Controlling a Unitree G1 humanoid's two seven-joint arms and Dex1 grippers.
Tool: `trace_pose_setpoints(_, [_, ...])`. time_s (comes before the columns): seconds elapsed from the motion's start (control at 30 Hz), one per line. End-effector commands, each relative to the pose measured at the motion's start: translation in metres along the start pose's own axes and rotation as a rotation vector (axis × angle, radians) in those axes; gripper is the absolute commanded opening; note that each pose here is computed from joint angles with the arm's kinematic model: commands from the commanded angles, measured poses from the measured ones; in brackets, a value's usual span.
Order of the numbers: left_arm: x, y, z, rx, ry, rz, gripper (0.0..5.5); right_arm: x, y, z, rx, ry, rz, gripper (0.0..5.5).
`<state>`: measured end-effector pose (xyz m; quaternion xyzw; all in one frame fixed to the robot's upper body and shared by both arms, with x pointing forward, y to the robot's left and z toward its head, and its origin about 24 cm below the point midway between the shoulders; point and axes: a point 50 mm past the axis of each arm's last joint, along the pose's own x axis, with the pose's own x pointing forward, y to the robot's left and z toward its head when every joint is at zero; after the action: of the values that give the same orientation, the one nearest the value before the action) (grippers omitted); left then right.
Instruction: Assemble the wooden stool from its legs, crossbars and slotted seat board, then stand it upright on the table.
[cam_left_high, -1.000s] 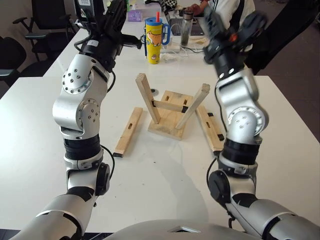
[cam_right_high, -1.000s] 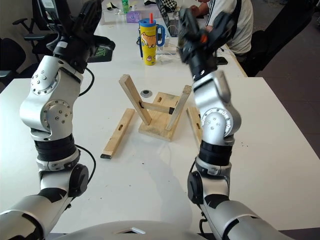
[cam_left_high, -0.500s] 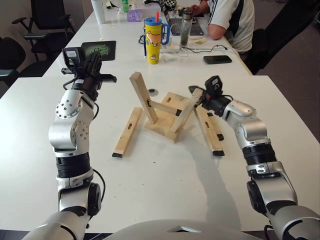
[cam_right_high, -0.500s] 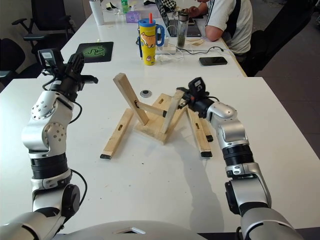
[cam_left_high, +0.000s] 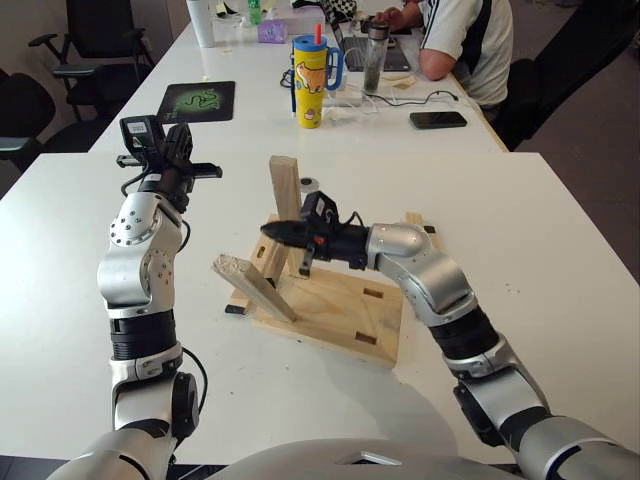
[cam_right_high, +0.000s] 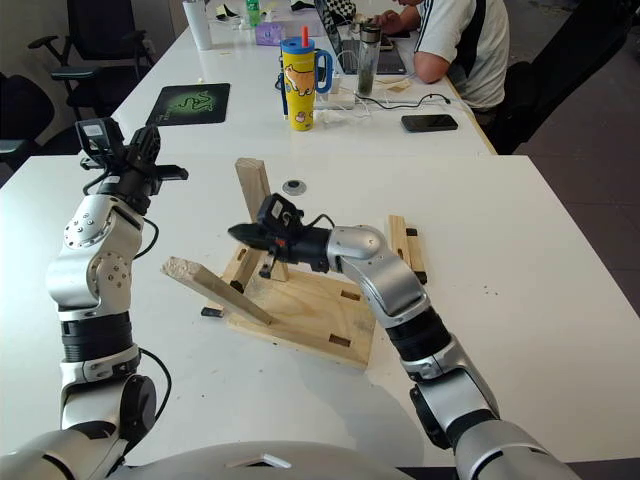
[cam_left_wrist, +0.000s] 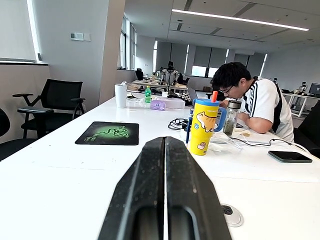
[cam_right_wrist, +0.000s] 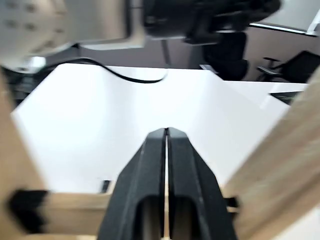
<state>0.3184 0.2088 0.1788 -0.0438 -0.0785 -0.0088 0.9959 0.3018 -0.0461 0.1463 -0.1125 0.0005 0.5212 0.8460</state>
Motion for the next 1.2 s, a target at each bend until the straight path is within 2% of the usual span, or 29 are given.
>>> trace_pose_setpoints(0.03, [-0.006,0.004,-0.012,0.056,0.088,-0.03,0.0,-0.032,-0.037,-0.018,-0.083,0.184,-0.117,0.01])
trace_pose_setpoints(0.17, [-0.026,0.005,-0.034,0.27,0.317,-0.3,0.0,-0.064,-0.04,-0.024,-0.132,0.251,0.067,0.01])
trace_pose_setpoints(0.27, [-0.043,0.015,-0.043,0.427,0.444,-0.433,0.0,-0.073,-0.042,-0.025,-0.15,0.274,0.107,0.01])
trace_pose_setpoints(0.47, [-0.047,0.023,-0.043,0.51,0.496,-0.468,0.0,-0.076,-0.019,-0.035,-0.072,0.289,0.274,0.01])
trace_pose_setpoints(0.7, [-0.075,0.014,-0.048,0.565,0.601,-0.744,0.0,-0.085,0.003,-0.069,-0.007,0.458,0.428,0.01])
trace_pose_setpoints(0.93, [-0.072,0.009,-0.051,0.546,0.579,-0.727,0.0,-0.09,0.016,-0.088,-0.014,0.57,0.542,0.01])
trace_pose_setpoints(1.2, [-0.063,0.012,-0.05,0.538,0.529,-0.627,0.0,-0.076,0.013,-0.114,0.015,0.708,0.336,0.01])
